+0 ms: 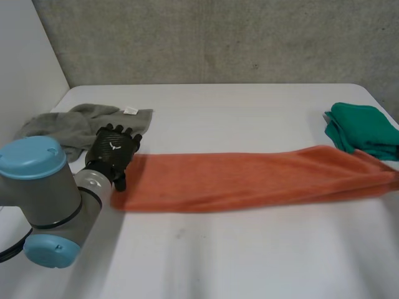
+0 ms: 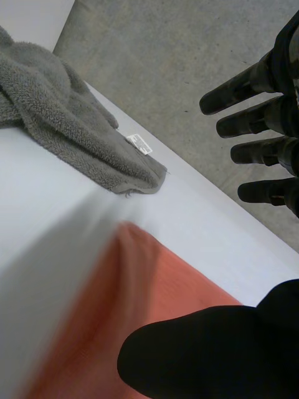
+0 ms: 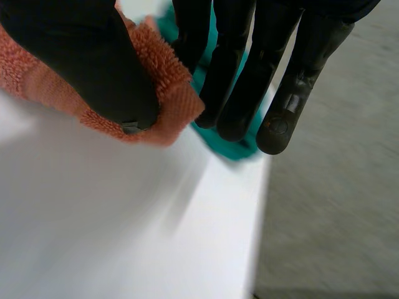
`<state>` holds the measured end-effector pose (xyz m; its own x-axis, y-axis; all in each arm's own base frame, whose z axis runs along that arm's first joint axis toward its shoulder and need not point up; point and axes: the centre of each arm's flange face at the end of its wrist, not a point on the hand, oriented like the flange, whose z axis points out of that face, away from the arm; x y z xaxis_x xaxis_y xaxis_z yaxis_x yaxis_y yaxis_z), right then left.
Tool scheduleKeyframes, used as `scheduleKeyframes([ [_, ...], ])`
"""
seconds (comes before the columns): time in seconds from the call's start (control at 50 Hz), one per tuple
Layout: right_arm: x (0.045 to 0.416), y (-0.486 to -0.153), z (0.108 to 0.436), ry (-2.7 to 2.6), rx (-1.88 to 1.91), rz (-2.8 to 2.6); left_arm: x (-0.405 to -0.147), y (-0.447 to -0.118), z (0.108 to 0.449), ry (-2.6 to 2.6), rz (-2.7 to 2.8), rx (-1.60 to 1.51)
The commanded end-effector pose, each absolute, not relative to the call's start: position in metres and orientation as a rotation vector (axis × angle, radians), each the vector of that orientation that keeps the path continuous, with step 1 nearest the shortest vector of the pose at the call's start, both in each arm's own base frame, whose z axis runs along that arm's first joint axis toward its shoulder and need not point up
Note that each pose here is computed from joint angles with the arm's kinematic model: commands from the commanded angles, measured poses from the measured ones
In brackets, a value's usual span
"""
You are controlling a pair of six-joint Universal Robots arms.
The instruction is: Fold the laundry.
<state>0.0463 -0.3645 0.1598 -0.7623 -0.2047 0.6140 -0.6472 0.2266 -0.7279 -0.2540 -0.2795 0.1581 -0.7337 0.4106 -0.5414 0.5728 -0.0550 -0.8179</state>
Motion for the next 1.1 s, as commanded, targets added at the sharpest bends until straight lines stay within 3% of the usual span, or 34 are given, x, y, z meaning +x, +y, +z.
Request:
scheduleKeyframes([
  [0.02,0.004,-0.379,0.185,-2.020,0.675,1.546,-0.253,-0.278,0.160,2.065,-1.906,1.080],
  [0.14,0.019,-0.384,0.197,-1.967,0.727,1.607,-0.252,-0.278,0.163,2.060,-1.912,1.076],
  [0.22,0.094,-0.378,0.217,-1.874,0.950,1.786,-0.251,-0.278,0.169,2.045,-1.929,1.064],
  [0.24,0.123,-0.371,0.224,-1.840,1.034,1.852,-0.251,-0.278,0.171,2.040,-1.935,1.059],
  [0.38,0.241,-0.321,0.241,-1.683,1.389,2.092,-0.239,-0.280,0.184,2.016,-1.955,1.004],
  [0.4,0.273,-0.301,0.239,-1.640,1.504,2.143,-0.238,-0.280,0.184,2.017,-1.952,1.001],
  [0.46,0.324,-0.268,0.218,-1.602,1.732,2.183,-0.236,-0.280,0.186,2.014,-1.954,0.991],
  [0.62,0.400,-0.213,0.163,-1.560,2.101,2.185,-0.237,-0.277,0.183,2.023,-1.945,1.003],
  [0.74,0.414,-0.200,0.144,-1.579,2.171,2.164,-0.241,-0.277,0.183,2.017,-1.955,1.013],
  [0.88,0.400,-0.216,0.166,-1.830,1.913,2.197,-0.259,-0.271,0.193,2.016,-2.047,1.022],
  [0.92,0.384,-0.235,0.176,-1.946,1.750,2.205,-0.267,-0.268,0.195,2.030,-2.079,1.028],
  [0.98,0.326,-0.271,0.201,-2.154,1.385,2.170,-0.282,-0.260,0.201,2.055,-2.153,1.033],
  [1.1,0.271,-0.273,0.188,-2.317,1.220,1.971,-0.315,-0.243,0.195,2.124,-2.228,1.104],
])
